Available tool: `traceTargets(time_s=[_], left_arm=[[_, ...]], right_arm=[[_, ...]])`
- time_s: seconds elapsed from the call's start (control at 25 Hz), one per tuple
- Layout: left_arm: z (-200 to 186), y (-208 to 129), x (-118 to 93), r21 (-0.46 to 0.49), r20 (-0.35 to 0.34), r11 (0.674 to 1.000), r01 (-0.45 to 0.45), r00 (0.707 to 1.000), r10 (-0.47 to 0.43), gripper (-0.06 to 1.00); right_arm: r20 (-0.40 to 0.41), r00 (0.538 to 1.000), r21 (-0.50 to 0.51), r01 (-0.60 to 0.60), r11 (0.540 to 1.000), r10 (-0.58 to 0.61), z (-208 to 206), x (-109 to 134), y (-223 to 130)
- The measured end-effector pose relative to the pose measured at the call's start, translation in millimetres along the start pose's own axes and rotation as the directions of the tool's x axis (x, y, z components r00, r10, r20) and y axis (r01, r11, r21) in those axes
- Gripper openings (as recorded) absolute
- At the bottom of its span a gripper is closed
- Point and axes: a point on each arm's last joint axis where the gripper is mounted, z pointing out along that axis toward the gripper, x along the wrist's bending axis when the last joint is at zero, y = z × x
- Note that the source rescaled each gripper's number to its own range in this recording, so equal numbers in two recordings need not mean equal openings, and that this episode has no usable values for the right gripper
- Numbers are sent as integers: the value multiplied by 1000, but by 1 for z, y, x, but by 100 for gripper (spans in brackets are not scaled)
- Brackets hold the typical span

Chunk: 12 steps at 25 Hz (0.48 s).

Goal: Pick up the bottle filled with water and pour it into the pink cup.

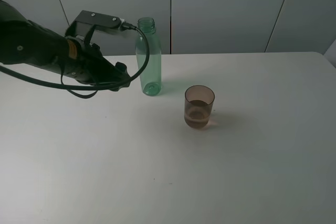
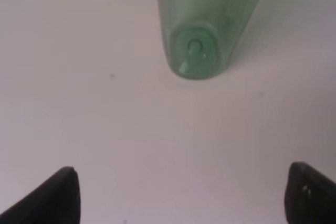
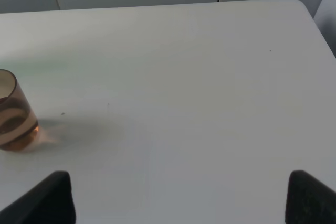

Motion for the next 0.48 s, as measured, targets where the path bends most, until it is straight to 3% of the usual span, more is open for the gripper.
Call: traceTargets(time_s=[0.48], left_arm=[[-174,-31,25,12,-129,995,100,987,-97,99]], right_arm=[[0,1000,0,0,1000,0,0,0,0]])
